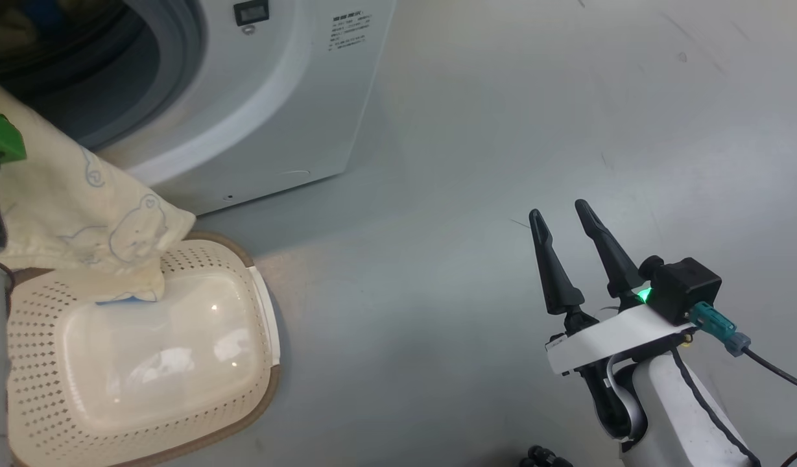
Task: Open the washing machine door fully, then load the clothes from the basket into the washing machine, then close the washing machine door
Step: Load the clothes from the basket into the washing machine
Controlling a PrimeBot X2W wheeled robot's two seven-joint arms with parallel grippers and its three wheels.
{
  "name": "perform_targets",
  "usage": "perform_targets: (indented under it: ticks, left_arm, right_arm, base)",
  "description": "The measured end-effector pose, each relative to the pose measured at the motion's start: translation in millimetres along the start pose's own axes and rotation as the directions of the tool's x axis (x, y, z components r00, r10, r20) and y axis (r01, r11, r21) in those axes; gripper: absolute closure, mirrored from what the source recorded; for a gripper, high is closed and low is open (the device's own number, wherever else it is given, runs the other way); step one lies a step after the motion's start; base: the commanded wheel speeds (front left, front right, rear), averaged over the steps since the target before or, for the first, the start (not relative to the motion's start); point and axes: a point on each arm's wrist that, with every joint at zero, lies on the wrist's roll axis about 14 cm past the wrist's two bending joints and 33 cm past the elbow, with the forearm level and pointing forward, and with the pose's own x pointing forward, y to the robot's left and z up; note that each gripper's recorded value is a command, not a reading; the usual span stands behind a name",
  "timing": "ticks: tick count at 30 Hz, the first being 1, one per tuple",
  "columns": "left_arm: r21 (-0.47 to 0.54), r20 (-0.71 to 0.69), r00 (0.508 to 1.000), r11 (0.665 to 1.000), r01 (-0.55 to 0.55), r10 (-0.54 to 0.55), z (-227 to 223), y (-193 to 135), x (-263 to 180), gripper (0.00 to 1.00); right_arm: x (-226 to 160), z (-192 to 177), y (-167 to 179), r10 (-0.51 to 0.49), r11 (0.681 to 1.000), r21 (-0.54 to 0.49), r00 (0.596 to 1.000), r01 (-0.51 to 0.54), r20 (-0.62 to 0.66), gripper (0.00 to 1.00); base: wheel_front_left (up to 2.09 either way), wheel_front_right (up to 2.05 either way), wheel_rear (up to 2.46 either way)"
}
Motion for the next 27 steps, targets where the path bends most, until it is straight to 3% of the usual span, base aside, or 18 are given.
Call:
perform_targets:
  ticks: [15,27]
  left_arm:
    - [0.007,0.034,0.998,0.999,0.047,-0.047,-20.8,-14.8,61.0,1.00]
    - [0.031,0.118,0.993,0.999,0.023,-0.027,-21.6,-4.9,91.3,1.00]
  right_arm:
    - [1.7,-26.1,-24.1,-0.074,0.997,-0.016,0.994,0.073,-0.084,0.00]
    - [4.7,-42.9,-31.8,-0.095,0.995,-0.030,0.986,0.092,-0.134,0.00]
  base:
    - [0.00,0.00,0.00]
    - [0.00,0.00,0.00]
